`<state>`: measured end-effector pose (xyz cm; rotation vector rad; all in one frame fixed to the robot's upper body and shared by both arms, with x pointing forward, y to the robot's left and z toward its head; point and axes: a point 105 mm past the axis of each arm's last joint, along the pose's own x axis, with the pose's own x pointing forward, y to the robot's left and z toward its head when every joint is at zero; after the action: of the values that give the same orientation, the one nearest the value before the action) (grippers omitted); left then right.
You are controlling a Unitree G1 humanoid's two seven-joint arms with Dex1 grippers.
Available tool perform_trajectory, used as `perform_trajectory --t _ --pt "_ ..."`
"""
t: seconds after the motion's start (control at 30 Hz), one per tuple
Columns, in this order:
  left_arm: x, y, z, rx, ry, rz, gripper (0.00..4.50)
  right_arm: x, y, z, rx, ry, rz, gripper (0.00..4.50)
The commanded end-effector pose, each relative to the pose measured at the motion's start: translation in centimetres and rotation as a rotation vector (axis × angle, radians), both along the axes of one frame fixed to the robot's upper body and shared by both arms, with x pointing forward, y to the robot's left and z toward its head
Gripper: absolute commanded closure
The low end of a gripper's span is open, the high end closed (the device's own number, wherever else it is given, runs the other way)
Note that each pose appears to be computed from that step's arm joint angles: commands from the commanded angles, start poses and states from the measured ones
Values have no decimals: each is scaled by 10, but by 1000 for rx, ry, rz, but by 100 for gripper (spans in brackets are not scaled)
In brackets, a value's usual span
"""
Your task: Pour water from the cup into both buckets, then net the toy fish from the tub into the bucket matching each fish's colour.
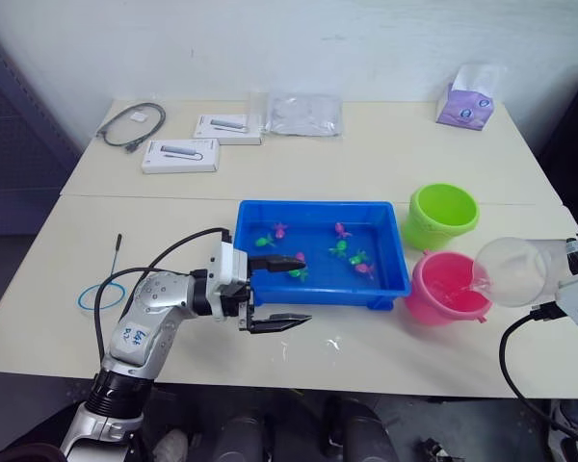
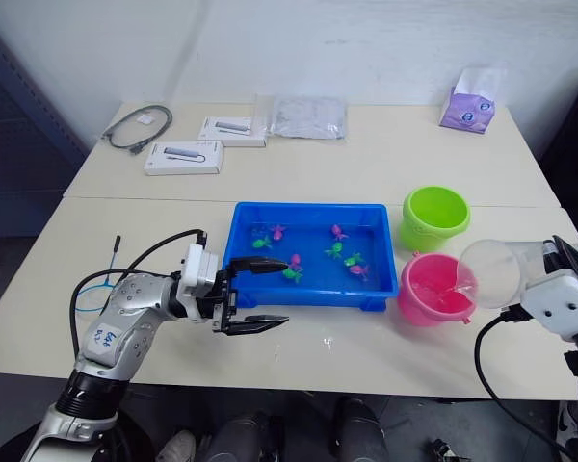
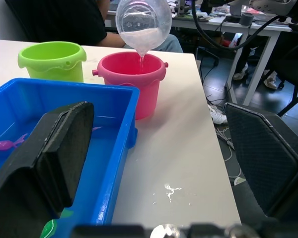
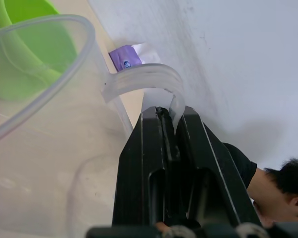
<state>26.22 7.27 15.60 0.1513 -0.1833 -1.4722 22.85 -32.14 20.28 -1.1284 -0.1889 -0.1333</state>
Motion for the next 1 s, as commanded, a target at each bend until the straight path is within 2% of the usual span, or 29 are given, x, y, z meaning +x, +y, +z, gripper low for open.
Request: perform_trajectory --t 0.03,0.6,0.9,1.0 --pt "0 -3 5 -10 -34 -12 0 -5 2 12 -35 -67 3 444" --pt "3 -4 6 -25 -45 -7 0 -5 2 13 -78 -91 9 444" --pt "3 0 5 -22 -49 11 0 -6 -12 11 176 -142 -17 444" --pt "3 2 5 -19 -50 18 0 -6 -22 11 372 -174 -40 444"
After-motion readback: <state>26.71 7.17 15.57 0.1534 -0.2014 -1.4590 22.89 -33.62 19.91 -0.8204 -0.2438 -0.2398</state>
